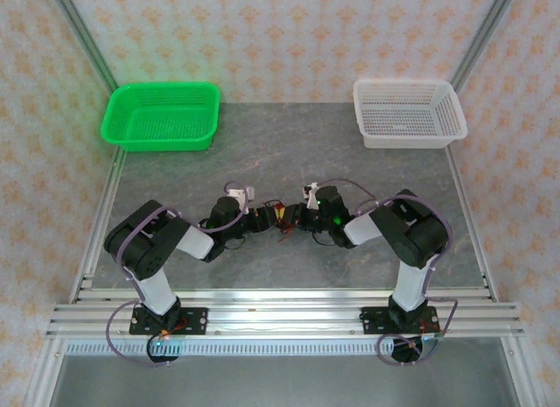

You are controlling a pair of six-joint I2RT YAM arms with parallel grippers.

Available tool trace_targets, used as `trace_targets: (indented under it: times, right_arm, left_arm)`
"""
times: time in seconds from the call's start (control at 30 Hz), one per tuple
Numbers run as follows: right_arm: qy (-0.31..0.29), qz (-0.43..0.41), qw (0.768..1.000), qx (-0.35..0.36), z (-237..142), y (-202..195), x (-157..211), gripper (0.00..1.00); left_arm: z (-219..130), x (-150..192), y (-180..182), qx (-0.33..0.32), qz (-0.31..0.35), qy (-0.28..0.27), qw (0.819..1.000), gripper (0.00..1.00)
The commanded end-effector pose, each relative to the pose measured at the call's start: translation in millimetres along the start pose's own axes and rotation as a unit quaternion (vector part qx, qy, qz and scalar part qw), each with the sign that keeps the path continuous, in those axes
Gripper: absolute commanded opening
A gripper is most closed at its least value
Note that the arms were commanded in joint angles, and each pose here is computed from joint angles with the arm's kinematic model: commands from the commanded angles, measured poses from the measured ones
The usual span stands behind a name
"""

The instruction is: Untangle the cables

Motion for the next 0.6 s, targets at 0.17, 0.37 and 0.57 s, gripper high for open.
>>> trace_targets:
  times: [0.17,0.37,0.57]
  right_arm:
    - [0.003,-0.003,1.0,0.013,5.0,-5.4,1.9,0.0]
    - [0.003,-0.004,1.0,0.009,5.8,-5.1,1.5,0.0]
    - [0.003,-0.003,1.0,0.005,6.6,-2.6,-0.4,0.0]
  left_arm:
    - [15.7,6.0,4.2,0.012,-0.012,0.023,1.0,0.54]
    - [24.0,9.9,12.3,0.006,-0.017,0.032,0.999,0.4]
    - [29.2,12.4,13.7,0.023,-0.029,0.04,0.998,0.12]
Point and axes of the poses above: each hand's point on the last joint's axis, 136 mm out from that joint toward the fingers, its own z axis out along the fingers, its own y axis along the line the jaws close on, x = y × z, the point moved 10 cm from there along -z, back along the fingers, and after that the axes turned 9 degrees about -z, right-handed, at the moved point
